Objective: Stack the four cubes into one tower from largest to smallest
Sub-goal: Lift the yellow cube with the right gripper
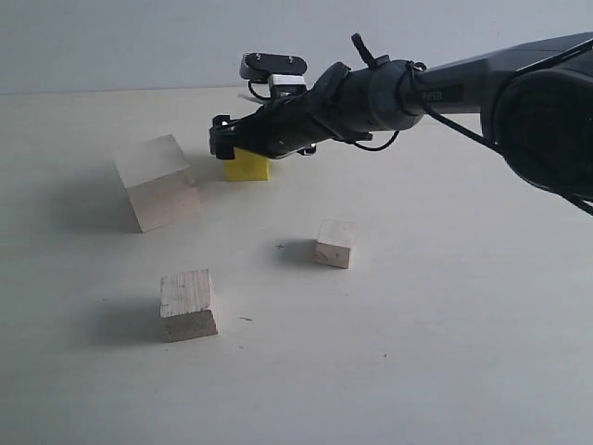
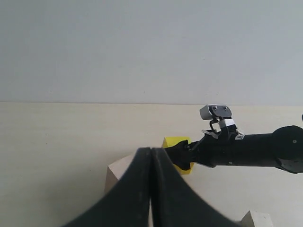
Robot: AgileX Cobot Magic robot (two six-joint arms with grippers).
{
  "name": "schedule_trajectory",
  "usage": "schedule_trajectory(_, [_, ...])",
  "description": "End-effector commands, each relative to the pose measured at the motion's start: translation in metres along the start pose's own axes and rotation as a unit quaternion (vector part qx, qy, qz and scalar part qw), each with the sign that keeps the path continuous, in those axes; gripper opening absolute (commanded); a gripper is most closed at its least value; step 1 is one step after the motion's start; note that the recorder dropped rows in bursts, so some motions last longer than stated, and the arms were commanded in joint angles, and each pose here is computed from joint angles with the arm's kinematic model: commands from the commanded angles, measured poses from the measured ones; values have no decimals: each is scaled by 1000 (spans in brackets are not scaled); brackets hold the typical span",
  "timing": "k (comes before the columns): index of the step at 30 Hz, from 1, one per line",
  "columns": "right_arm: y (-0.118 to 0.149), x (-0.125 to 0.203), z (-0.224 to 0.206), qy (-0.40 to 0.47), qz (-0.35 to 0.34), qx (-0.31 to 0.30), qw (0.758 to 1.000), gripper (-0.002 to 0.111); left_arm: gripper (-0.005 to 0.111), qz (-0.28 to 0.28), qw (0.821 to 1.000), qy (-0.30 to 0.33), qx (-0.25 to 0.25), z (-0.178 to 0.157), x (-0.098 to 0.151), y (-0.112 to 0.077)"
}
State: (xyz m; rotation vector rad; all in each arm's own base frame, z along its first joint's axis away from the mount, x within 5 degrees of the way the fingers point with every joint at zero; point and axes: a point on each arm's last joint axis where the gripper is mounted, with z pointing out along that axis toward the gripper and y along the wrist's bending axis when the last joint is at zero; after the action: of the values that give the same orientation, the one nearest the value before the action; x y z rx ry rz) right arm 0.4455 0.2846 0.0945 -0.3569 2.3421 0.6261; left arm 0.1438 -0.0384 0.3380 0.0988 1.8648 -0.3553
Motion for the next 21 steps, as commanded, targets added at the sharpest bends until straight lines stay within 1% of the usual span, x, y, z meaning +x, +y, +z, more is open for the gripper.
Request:
schedule_trajectory(1, [0,-5,-3,-8,-2,3,1000,96,0,-2,1000,-4,4,-1,0,-1])
schedule_trajectory(4, [1,-7,-6,-11,-2,2,1000,84,0,-2,1000,-4,4,-1,0,-1])
schedule_trajectory(5, [1,-8,-6,-11,-3,1,1000,78,0,-2,1000,-4,4,-1,0,-1])
schedule_trajectory(10, [4,-5,-7,8,-3,-12,1000,40,0,-1,1000,-4,4,-1,0,-1])
schedule_trajectory(13, [7,-1,-8,30,-3,-28,999,21,0,-1,1000,-4,4,-1,0,-1])
schedule_trajectory(14, [8,-1,-9,34,-4,-31,999,16,0,-1,1000,-4,4,-1,0,-1])
schedule_trajectory(16, [10,-1,-11,45,-19,-35,998,5,0,-1,1000,-4,4,-1,0,-1])
schedule_trajectory(17, [10,-1,-12,50,-28,-36,998,1,0,-1,1000,-4,4,-1,0,-1])
schedule_trajectory(21, [13,-6,-23,68,-52,-28,996,0,0,0,1000,-3,5,-1,0,-1])
